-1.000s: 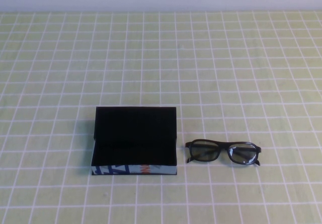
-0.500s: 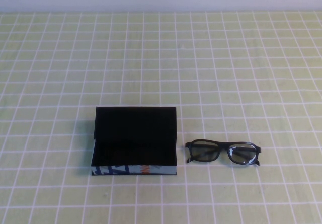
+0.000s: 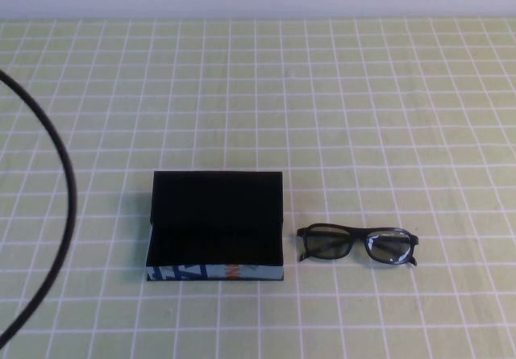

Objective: Return glasses to glasses case

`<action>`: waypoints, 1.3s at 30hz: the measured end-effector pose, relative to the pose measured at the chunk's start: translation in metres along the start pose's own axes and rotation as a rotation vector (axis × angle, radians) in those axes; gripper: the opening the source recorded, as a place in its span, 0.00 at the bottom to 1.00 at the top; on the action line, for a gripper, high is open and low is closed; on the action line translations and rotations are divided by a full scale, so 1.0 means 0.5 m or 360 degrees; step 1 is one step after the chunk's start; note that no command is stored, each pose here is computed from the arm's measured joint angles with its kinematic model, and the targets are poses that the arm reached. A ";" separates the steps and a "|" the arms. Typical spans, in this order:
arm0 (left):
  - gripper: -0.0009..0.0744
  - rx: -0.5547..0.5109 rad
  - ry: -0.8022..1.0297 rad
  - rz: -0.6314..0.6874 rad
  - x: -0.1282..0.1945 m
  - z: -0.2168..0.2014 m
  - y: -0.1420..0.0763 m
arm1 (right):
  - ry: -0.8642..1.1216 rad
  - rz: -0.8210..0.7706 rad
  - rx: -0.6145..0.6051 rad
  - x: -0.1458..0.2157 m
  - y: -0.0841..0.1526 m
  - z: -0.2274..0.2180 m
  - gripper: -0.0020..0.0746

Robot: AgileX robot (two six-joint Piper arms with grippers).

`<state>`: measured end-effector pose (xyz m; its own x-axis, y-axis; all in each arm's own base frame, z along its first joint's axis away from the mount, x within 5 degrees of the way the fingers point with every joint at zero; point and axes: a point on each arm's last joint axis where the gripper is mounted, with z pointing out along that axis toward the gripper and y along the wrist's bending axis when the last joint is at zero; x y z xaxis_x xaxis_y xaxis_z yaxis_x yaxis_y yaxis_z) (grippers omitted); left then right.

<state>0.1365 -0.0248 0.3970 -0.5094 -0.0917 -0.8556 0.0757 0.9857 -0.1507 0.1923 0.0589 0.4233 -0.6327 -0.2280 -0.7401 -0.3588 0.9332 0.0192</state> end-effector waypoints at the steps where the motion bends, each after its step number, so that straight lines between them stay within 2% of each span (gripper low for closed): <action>1: 0.01 -0.0007 0.0084 -0.0006 0.005 0.014 -0.001 | 0.0039 -0.0025 -0.0031 -0.001 0.003 0.014 0.00; 4: 0.01 -0.0038 0.0288 -0.0002 0.019 0.044 0.000 | 0.0154 -0.0092 -0.0179 -0.002 0.015 0.055 0.00; 10: 0.01 -0.0049 0.0494 -0.0017 0.032 0.084 -0.003 | 0.0351 -0.0252 -0.0511 -0.001 0.041 0.143 0.00; 16: 0.01 -0.0019 0.0614 -0.0055 0.042 0.098 -0.008 | 0.0524 -0.0730 -0.0696 0.017 0.094 0.240 0.01; 18: 0.01 -0.0013 0.0633 -0.0057 0.044 0.100 -0.009 | 0.0611 -0.0885 -0.0717 0.029 0.115 0.274 0.04; 20: 0.01 -0.0014 0.0645 -0.0058 0.045 0.101 -0.009 | 0.0691 -0.0999 -0.0726 0.041 0.132 0.304 0.11; 24: 0.01 -0.0014 0.0664 -0.0058 0.047 0.100 -0.009 | 0.0748 -0.1179 -0.0688 0.057 0.159 0.355 0.39; 27: 0.01 -0.0015 0.0681 -0.0052 0.048 0.099 -0.009 | 0.0697 -0.1277 -0.0612 0.057 0.169 0.389 0.54; 31: 0.01 -0.0019 0.0711 -0.0044 0.052 0.097 -0.009 | 0.0676 -0.1366 -0.0524 0.062 0.167 0.434 0.60; 39: 0.01 -0.0023 0.0744 -0.0040 0.055 0.096 -0.009 | 0.0783 -0.1477 -0.0467 0.091 0.160 0.503 0.61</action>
<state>0.1632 -0.0384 0.3504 -0.8428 -0.0453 -0.5363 0.0481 0.9861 -0.1590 0.3078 0.1930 0.2221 -0.2127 -0.9564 -0.2004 -0.9467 0.2524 -0.1999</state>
